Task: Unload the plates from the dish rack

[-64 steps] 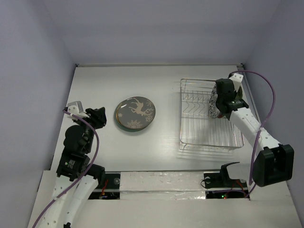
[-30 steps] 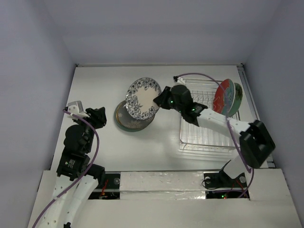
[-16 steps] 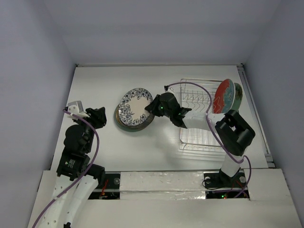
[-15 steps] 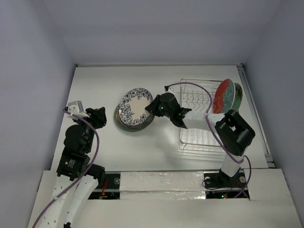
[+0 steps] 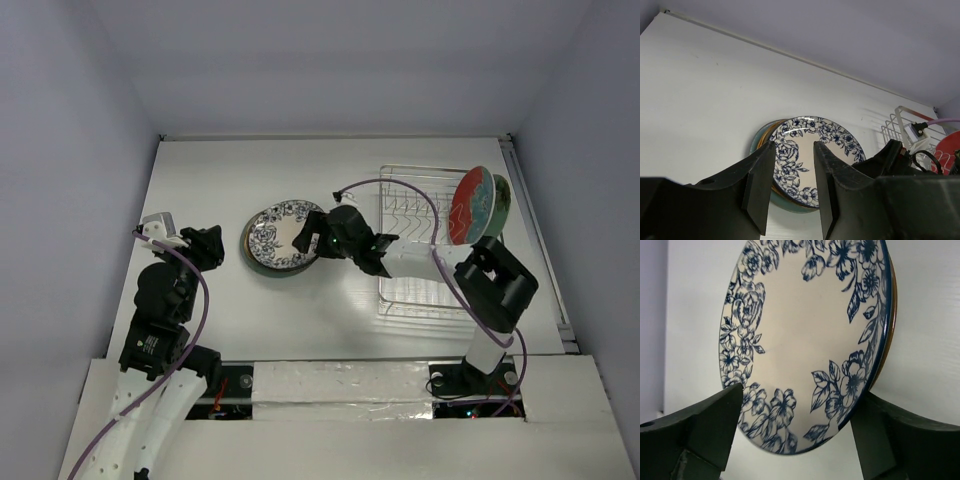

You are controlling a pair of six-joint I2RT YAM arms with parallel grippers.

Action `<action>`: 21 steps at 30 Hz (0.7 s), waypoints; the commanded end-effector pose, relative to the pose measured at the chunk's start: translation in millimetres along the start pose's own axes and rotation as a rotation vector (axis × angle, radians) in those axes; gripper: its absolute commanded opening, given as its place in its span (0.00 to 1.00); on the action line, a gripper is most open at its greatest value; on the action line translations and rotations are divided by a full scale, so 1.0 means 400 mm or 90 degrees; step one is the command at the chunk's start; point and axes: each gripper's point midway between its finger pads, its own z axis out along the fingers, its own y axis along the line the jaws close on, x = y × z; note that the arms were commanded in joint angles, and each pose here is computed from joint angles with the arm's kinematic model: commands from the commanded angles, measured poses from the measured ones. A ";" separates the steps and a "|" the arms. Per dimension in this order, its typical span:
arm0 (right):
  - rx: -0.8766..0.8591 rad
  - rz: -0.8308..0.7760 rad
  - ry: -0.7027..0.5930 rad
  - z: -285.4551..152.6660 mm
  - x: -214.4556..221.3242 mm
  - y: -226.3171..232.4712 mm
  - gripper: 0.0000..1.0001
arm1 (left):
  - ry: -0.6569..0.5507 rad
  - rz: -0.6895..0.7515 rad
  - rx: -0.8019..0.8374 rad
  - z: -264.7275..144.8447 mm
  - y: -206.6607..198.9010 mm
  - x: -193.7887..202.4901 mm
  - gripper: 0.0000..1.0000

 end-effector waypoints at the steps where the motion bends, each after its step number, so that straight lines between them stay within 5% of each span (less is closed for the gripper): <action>1: 0.041 -0.095 -0.035 -0.067 -0.067 0.037 0.90 | -0.032 -0.007 0.013 -0.002 -0.014 -0.038 0.33; 7: 0.181 -0.195 -0.037 -0.162 -0.110 -0.059 0.90 | -0.038 -0.009 0.016 -0.006 -0.016 -0.043 0.33; 10: 0.205 -0.212 -0.083 -0.239 -0.161 -0.070 0.71 | -0.040 -0.010 0.017 -0.008 -0.017 -0.047 0.33; 11: 0.233 -0.210 -0.113 -0.268 -0.193 -0.091 0.36 | -0.041 -0.010 0.017 -0.009 -0.016 -0.046 0.33; 13: 0.293 -0.191 -0.164 -0.341 -0.272 -0.144 0.00 | -0.042 -0.009 0.018 -0.011 -0.017 -0.048 0.33; 17: 0.404 -0.113 -0.333 -0.571 -0.473 -0.269 0.00 | -0.044 -0.010 0.018 -0.012 -0.017 -0.049 0.32; 21: 0.512 -0.063 -0.410 -0.732 -0.540 -0.404 0.01 | -0.048 -0.012 0.020 -0.016 -0.017 -0.052 0.22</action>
